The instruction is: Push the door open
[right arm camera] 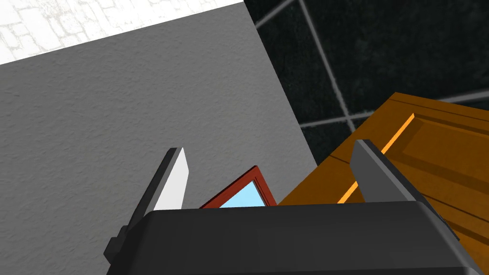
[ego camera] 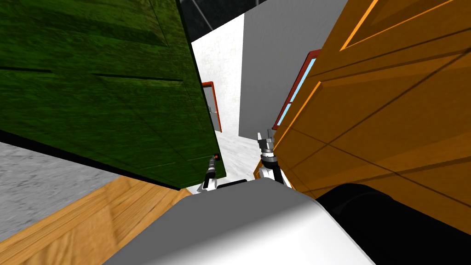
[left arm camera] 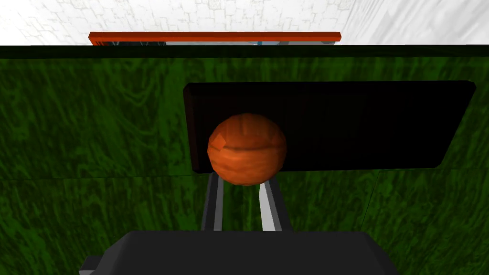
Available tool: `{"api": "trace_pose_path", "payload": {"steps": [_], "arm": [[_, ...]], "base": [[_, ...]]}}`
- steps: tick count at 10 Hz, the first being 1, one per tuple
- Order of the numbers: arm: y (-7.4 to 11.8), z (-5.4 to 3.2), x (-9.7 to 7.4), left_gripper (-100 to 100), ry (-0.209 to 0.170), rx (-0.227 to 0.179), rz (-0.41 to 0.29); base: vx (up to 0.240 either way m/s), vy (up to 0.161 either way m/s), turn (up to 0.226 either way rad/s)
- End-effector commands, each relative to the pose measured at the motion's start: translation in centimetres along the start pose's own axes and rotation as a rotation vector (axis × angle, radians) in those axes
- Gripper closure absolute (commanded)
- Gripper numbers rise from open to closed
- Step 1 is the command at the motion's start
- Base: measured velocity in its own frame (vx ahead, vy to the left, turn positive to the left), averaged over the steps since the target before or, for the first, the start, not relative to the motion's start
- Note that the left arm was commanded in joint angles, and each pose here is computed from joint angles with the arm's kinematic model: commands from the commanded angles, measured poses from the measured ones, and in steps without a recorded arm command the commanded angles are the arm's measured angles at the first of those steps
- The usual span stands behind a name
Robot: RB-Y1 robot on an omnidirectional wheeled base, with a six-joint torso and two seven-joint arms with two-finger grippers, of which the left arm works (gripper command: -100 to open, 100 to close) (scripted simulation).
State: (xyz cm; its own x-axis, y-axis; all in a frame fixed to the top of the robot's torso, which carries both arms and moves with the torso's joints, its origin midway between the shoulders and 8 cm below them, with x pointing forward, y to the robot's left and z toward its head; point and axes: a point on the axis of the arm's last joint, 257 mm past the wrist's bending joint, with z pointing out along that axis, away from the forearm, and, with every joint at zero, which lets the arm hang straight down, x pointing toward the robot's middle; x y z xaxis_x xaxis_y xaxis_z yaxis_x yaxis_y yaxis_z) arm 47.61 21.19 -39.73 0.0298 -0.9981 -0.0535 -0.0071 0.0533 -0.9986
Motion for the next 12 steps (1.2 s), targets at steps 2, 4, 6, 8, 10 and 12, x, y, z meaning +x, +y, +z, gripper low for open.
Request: {"api": "trace_pose_path", "payload": {"steps": [2,4,6,8,10,12], "arm": [[-0.1,0.61,-2.3,-100,-0.021,0.006,0.030],[-0.2,0.92,-3.1,-100,-0.035,0.008,0.036],[-0.4,1.32,-3.6,-100,-0.054,0.010,0.032],[-0.5,1.65,-3.2,-100,-0.070,0.010,0.013],[-0.5,1.87,-1.8,-100,-0.082,0.007,-0.024],[-0.6,1.91,-0.6,-100,-0.085,0.004,-0.049]], "base": [[0.085,0.060,0.073],[-0.192,0.023,-0.070],[-0.193,0.023,-0.052],[-0.216,0.016,-0.079],[-0.202,-0.044,-0.078],[-0.143,-0.118,-0.050]]}}
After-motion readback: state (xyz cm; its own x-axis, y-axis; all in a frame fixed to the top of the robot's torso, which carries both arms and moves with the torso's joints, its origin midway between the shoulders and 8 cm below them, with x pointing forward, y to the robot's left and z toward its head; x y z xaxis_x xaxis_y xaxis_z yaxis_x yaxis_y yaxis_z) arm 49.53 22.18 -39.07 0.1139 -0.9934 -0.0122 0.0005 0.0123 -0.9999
